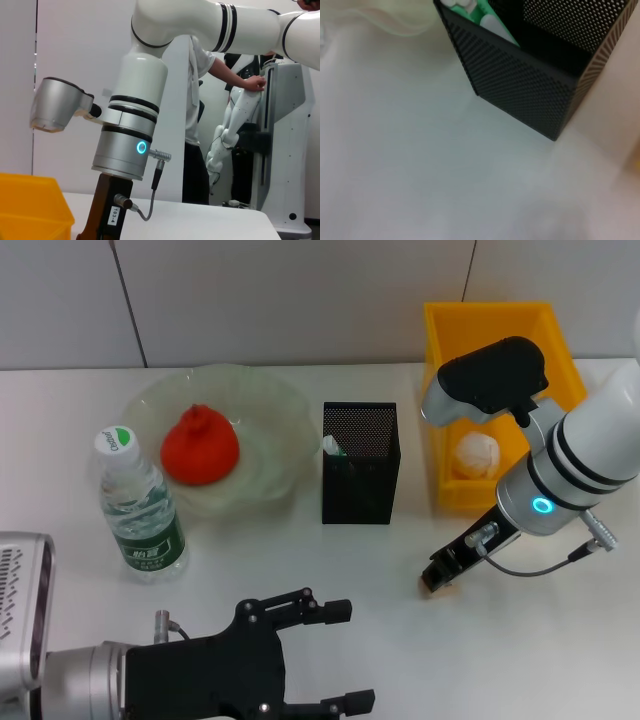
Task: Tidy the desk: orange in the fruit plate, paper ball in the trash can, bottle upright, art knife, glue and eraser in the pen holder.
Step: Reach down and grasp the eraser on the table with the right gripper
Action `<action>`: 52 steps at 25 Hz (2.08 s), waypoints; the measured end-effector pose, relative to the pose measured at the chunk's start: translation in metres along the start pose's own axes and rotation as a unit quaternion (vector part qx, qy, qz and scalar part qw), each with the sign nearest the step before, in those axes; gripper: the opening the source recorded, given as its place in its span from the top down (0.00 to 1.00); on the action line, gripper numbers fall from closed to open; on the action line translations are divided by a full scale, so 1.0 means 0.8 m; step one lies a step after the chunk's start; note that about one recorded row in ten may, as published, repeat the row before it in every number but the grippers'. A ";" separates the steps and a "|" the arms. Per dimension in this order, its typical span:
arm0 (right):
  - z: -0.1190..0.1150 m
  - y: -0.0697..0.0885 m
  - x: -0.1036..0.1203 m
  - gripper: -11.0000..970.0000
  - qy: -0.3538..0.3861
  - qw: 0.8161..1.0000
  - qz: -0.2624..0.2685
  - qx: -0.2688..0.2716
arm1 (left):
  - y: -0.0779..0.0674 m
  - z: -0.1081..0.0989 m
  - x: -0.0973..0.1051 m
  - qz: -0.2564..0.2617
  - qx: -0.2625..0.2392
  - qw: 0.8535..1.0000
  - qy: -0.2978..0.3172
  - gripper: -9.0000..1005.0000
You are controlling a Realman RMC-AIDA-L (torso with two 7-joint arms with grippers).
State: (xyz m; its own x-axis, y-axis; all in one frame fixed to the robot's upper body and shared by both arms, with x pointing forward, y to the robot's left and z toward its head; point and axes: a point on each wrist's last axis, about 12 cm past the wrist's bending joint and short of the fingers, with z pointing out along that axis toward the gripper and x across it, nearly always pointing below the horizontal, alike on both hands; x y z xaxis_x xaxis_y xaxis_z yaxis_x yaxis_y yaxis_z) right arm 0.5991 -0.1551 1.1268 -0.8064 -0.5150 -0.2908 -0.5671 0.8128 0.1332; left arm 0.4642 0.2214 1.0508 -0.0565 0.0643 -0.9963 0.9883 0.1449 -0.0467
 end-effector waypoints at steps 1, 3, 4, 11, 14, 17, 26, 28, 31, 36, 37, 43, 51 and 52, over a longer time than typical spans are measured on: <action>-0.001 0.000 0.000 0.57 -0.001 1.000 -0.001 0.000 | 0.000 0.000 0.000 0.000 0.000 1.000 0.000 0.22; -0.003 0.001 -0.001 0.57 -0.002 1.000 -0.002 0.000 | 0.000 0.000 0.000 0.000 0.001 1.000 -0.001 0.22; -0.005 0.001 -0.001 0.57 -0.003 1.000 -0.004 0.001 | 0.000 0.000 0.000 0.000 0.001 1.000 -0.001 0.22; -0.018 0.005 -0.004 0.76 -0.009 0.999 -0.036 0.000 | 0.000 0.000 -0.001 0.001 0.002 1.000 -0.002 0.22; -0.039 0.014 -0.003 0.79 -0.011 0.990 -0.137 -0.003 | 0.000 0.000 -0.001 0.001 0.003 1.000 -0.002 0.22; -0.046 0.017 -0.002 0.72 -0.008 0.982 -0.188 -0.001 | 0.000 0.001 -0.001 0.001 0.003 1.000 -0.002 0.22; -0.056 0.018 0.003 0.49 0.017 0.942 -0.336 0.015 | -0.003 -0.001 -0.002 -0.003 0.008 1.000 -0.007 0.22; -0.055 0.018 0.004 0.46 0.018 0.935 -0.353 0.013 | -0.005 -0.002 -0.002 -0.004 0.013 1.000 -0.010 0.22; -0.056 0.018 0.004 0.40 0.013 0.927 -0.374 0.011 | -0.006 -0.004 -0.002 -0.006 0.019 1.000 -0.007 0.22; -0.054 0.013 0.006 0.31 0.001 0.914 -0.405 0.011 | -0.008 -0.004 -0.001 -0.007 0.027 1.000 -0.003 0.22; -0.052 0.012 0.006 0.29 0.000 0.914 -0.407 0.011 | -0.008 -0.005 -0.001 -0.007 0.027 1.000 -0.003 0.22; -0.038 0.007 0.006 0.25 0.001 0.913 -0.408 0.014 | -0.010 -0.006 0.000 -0.010 0.025 1.000 -0.003 0.22; -0.021 0.010 0.005 0.26 -0.001 0.912 -0.410 0.017 | -0.010 -0.006 0.001 -0.010 0.024 1.000 -0.003 0.22; -0.020 0.012 0.005 0.26 0.000 0.912 -0.410 0.015 | -0.010 -0.006 0.001 -0.010 0.024 1.000 -0.003 0.22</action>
State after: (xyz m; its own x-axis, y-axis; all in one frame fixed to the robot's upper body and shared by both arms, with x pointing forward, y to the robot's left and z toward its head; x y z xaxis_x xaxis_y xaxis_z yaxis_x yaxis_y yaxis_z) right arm 0.5879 -0.1540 1.1420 -0.1126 -0.9529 -0.2815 -0.9745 0.1613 -0.1562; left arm 0.4552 0.2253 1.0510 -0.0763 0.0569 -0.9955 0.9927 0.0977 -0.0705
